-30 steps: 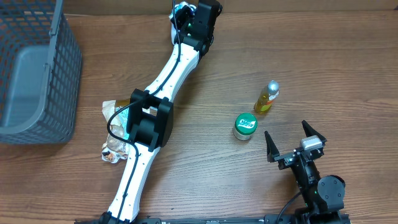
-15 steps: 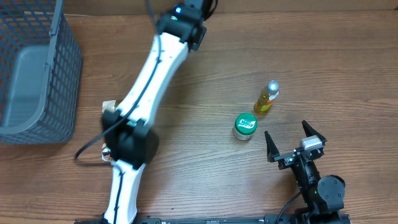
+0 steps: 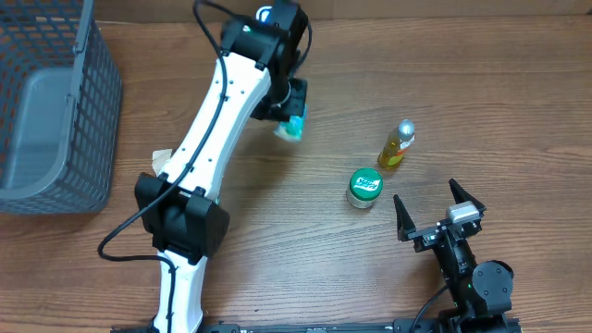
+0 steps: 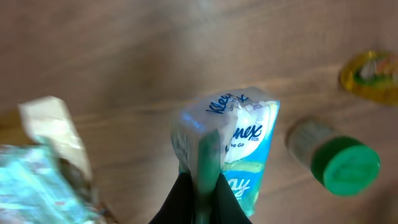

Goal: Scan the item barcode
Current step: 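Move the tissue pack away from the scanner and lower it right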

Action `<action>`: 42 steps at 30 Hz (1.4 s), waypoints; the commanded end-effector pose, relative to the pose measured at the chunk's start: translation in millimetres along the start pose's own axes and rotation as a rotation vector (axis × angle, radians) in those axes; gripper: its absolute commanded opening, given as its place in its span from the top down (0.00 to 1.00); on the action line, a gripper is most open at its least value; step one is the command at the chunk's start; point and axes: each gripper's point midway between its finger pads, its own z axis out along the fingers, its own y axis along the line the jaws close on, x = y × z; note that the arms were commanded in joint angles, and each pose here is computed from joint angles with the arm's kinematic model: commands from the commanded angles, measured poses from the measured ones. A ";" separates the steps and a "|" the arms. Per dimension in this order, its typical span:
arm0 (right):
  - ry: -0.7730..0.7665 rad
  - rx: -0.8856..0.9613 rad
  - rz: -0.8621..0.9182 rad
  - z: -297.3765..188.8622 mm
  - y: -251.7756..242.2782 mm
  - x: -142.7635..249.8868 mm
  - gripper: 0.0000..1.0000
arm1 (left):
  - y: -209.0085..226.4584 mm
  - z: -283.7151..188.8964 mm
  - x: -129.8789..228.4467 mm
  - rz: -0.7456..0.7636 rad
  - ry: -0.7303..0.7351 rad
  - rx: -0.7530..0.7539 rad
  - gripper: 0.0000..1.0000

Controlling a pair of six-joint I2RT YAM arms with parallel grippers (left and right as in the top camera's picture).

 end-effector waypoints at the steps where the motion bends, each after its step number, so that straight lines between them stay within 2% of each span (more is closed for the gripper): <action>1: -0.002 0.009 0.002 0.0 -1.6 2.3 0.00 | -23.0 16.9 17.7 -0.011 0.087 0.084 0.96; 19: -0.002 0.009 0.002 0.0 -1.6 2.3 0.00 | -47.4 90.6 50.5 -0.017 0.179 0.069 0.95; 42: -0.002 0.009 0.002 0.0 -1.6 2.3 0.00 | -52.2 104.9 59.2 -0.035 0.205 0.093 0.95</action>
